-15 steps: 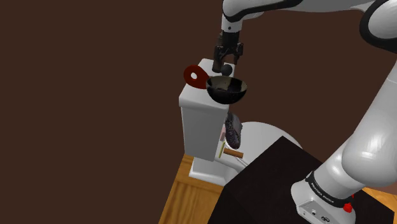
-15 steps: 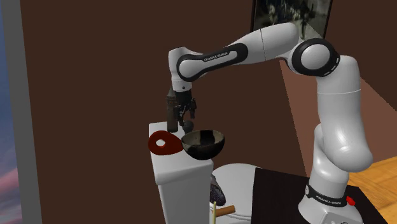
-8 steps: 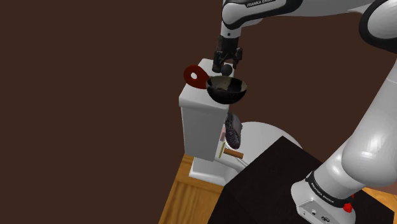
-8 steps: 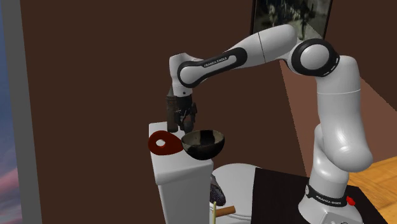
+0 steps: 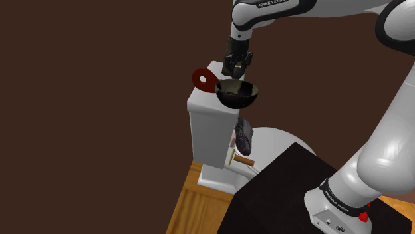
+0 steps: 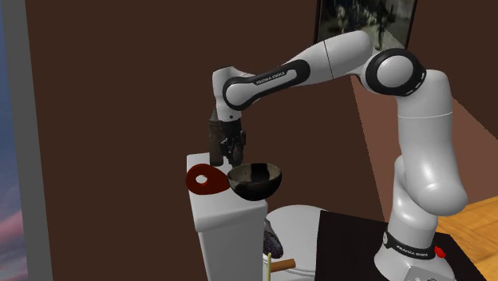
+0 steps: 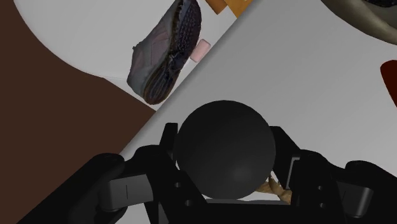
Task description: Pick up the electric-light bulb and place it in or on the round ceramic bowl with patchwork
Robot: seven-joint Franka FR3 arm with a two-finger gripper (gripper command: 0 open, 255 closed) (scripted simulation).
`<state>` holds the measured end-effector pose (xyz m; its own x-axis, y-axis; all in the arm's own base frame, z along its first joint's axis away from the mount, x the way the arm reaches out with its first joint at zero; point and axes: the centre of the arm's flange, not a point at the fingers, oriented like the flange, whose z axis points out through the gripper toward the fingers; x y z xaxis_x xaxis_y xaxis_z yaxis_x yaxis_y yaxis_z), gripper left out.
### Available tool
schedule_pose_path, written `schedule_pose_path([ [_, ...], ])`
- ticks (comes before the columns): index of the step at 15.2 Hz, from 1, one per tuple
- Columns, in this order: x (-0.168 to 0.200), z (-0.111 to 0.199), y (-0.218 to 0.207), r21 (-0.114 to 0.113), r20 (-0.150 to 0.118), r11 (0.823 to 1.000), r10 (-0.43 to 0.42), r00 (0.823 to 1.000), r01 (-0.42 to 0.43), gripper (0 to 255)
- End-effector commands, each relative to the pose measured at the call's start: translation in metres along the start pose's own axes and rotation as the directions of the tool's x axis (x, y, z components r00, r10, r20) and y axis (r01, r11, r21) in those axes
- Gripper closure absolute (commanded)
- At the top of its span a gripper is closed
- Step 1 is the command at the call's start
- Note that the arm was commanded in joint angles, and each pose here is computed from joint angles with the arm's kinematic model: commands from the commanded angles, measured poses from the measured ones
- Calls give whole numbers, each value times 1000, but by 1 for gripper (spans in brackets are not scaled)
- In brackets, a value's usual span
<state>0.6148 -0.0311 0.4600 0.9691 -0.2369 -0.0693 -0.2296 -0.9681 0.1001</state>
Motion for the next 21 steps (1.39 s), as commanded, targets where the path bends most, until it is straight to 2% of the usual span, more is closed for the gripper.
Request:
schedule_pose_path([
  [1,0,0,0,0,0,1000,0,1000,0,255],
  [6,0,0,0,0,0,1000,0,1000,0,255],
  [21,-5,-79,8,0,0,1000,0,1000,0,255],
])
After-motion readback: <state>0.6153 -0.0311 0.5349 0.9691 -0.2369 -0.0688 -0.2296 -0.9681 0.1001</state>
